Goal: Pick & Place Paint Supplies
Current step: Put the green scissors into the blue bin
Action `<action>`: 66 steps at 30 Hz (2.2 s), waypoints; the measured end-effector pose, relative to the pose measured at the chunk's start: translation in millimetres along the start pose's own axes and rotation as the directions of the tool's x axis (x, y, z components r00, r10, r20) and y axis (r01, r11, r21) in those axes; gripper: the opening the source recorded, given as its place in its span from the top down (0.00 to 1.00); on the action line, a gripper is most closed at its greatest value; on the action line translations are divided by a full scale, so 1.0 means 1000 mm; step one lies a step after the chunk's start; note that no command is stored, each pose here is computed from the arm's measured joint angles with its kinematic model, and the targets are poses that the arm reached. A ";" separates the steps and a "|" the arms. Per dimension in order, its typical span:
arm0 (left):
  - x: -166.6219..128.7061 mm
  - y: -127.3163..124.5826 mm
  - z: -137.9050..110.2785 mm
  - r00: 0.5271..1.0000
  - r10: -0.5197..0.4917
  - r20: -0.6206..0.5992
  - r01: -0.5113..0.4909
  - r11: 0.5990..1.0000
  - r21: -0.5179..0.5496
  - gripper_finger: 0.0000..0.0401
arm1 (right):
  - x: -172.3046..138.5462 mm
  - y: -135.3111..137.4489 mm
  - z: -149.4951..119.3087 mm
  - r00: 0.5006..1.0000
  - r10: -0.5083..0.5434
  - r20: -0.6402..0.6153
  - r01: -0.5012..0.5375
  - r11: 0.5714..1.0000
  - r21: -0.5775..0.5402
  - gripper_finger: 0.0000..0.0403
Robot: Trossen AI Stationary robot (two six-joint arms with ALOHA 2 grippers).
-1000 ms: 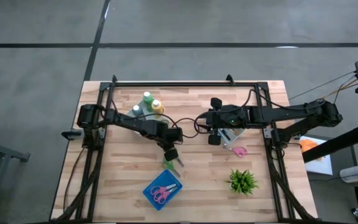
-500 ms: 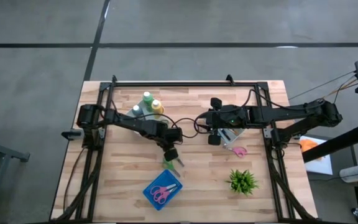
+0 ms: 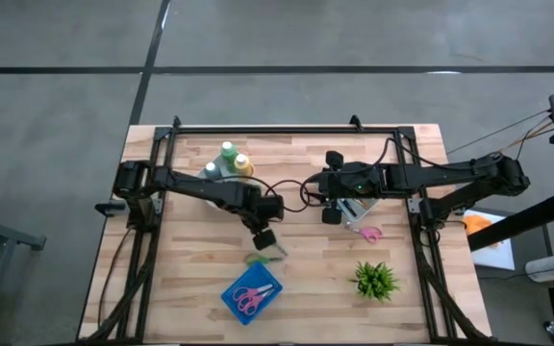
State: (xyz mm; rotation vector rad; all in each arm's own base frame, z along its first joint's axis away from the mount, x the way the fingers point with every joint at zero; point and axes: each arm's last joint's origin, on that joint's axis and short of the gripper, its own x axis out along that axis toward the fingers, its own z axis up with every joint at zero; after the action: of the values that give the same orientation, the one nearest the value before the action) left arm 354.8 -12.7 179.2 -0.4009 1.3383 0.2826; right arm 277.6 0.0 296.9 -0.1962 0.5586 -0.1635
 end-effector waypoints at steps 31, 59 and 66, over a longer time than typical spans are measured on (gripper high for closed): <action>0.014 -0.021 -0.034 0.998 0.063 -0.002 -0.063 0.994 -0.089 0.98 | 0.000 0.000 0.000 1.000 0.000 0.000 0.000 1.000 0.000 0.65; 0.006 -0.037 -0.017 0.991 -0.033 0.133 0.057 0.982 -0.182 0.71 | 0.000 0.000 0.000 1.000 0.000 0.000 0.000 1.000 0.000 0.65; 0.015 -0.041 -0.017 0.991 -0.030 0.131 0.052 0.984 -0.170 0.71 | 0.000 0.000 0.000 1.000 0.000 0.000 0.000 1.000 0.000 0.65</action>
State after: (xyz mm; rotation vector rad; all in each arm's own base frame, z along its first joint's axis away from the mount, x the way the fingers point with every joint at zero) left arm 359.9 -57.3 166.1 -0.5471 1.1824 0.3857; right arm 277.6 0.0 296.9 -0.1961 0.5588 -0.1636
